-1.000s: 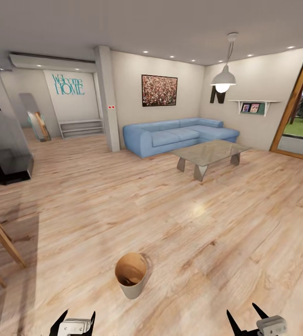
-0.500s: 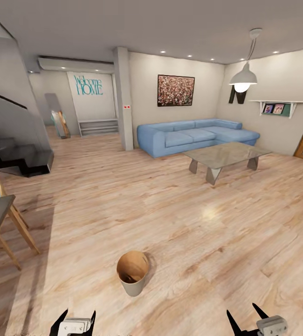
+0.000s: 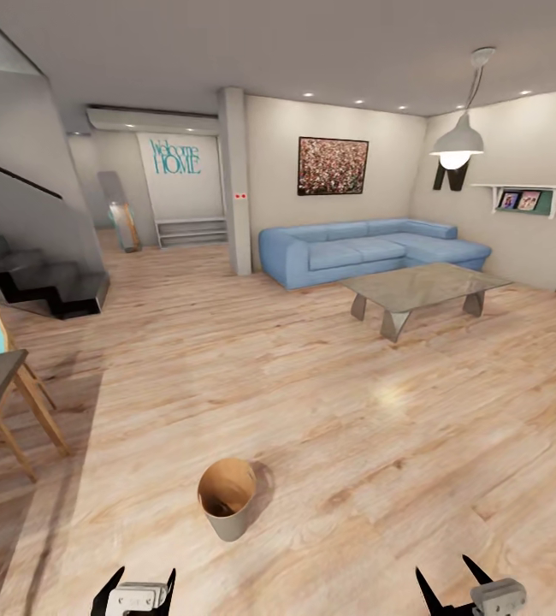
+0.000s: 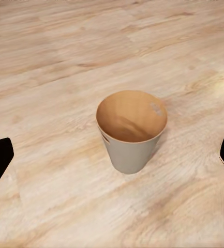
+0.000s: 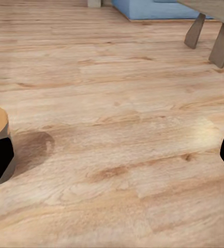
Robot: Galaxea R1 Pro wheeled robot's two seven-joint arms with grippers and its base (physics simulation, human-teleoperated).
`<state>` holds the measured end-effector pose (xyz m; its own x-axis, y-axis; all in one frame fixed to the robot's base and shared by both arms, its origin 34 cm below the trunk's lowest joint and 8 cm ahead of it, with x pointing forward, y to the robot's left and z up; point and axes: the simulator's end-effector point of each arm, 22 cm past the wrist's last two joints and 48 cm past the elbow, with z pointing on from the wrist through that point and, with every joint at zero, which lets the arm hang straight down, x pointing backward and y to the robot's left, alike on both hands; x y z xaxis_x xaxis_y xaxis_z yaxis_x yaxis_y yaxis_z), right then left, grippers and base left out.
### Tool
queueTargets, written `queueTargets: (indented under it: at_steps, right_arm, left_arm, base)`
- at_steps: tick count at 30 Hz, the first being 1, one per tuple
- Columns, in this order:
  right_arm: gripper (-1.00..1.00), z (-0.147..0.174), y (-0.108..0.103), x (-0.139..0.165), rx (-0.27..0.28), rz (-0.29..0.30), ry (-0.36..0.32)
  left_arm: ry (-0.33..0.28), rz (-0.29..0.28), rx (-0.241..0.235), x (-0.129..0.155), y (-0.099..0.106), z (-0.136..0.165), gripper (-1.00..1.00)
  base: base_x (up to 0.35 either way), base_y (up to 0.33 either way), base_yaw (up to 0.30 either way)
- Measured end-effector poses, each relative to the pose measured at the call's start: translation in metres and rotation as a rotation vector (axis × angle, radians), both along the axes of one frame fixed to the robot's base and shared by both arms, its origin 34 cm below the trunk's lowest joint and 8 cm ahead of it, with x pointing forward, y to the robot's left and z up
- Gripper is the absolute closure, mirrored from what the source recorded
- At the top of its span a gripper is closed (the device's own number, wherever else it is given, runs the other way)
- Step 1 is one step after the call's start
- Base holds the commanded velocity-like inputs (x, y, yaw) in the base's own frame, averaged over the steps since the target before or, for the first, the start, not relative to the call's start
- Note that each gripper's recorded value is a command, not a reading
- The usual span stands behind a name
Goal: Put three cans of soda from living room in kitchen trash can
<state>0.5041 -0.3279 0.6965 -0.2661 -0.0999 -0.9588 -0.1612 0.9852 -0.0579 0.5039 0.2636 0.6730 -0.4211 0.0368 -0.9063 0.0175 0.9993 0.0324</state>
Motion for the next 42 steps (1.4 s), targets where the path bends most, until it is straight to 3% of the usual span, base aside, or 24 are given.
queueTargets:
  at_steps: [22, 33, 42]
  right_arm:
    - [-1.0, 0.0001, 0.0078, 0.0006, 0.007, 0.016, -0.002]
    - [-1.0, 0.0027, 0.0084, 0.0015, 0.007, 0.018, -0.009]
    - [-1.0, 0.0017, 0.0087, 0.0008, 0.008, 0.019, -0.007]
  left_arm:
    - [-0.012, -0.002, -0.001, 0.0018, -0.0004, 0.0043, -1.0]
    - [-0.018, -0.003, -0.003, 0.0025, 0.0, 0.0064, -1.0]
    - [-0.021, -0.002, -0.005, 0.003, 0.0008, 0.0076, -1.0]
  base:
    - [0.014, -0.303, 0.091]
    - [0.194, -0.223, 0.129]
    - [0.3, -0.054, 0.018]
